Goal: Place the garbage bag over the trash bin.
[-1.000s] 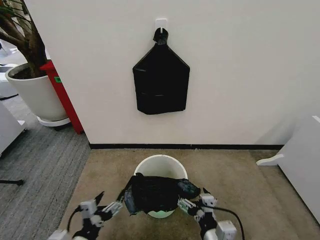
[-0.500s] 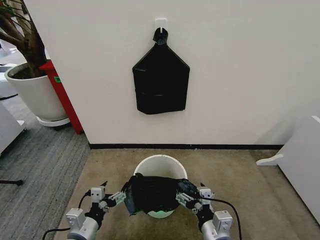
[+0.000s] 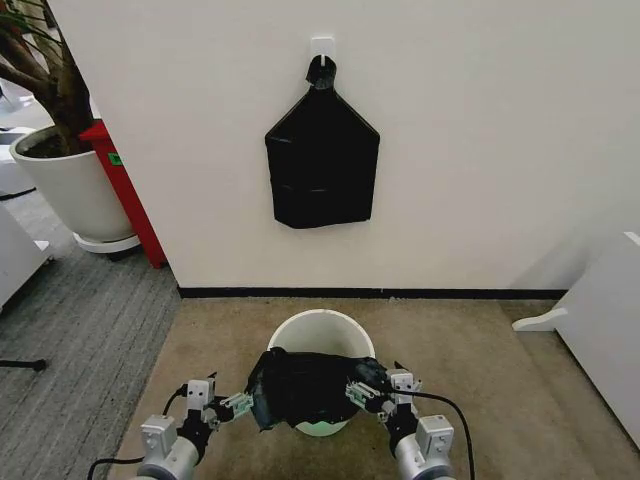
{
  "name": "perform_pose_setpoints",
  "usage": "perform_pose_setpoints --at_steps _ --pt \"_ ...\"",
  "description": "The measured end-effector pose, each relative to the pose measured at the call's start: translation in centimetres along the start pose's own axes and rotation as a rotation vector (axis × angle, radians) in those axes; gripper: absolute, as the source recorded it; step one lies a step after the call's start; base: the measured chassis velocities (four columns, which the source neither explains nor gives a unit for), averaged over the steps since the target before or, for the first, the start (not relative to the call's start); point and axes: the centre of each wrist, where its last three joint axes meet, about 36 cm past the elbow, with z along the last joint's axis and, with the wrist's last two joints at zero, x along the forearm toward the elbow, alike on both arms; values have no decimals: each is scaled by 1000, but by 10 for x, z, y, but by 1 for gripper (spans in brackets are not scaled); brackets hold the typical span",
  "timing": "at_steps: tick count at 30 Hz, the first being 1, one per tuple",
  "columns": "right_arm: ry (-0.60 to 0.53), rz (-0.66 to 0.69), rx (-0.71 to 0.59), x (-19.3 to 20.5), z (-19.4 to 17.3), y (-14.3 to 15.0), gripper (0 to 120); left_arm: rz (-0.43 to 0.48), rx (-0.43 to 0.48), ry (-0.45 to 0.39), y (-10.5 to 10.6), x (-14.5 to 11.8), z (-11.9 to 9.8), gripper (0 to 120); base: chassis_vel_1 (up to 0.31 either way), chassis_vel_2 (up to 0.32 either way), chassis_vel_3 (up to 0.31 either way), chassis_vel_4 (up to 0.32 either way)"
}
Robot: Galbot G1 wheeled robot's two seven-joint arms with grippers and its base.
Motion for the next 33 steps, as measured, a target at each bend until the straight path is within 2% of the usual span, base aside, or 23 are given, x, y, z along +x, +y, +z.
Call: perform_pose_setpoints --at_steps 10,24,33 --pt "-6 5 -12 4 1 4 100 -19 -33 25 0 -3 4 100 0 0 0 0" --pt "-13 8 -23 8 0 9 100 12 -53 40 0 -10 5 100 0 0 0 0" --pt "-13 9 -25 6 3 10 100 23 -59 65 -1 -23 7 100 0 0 0 0"
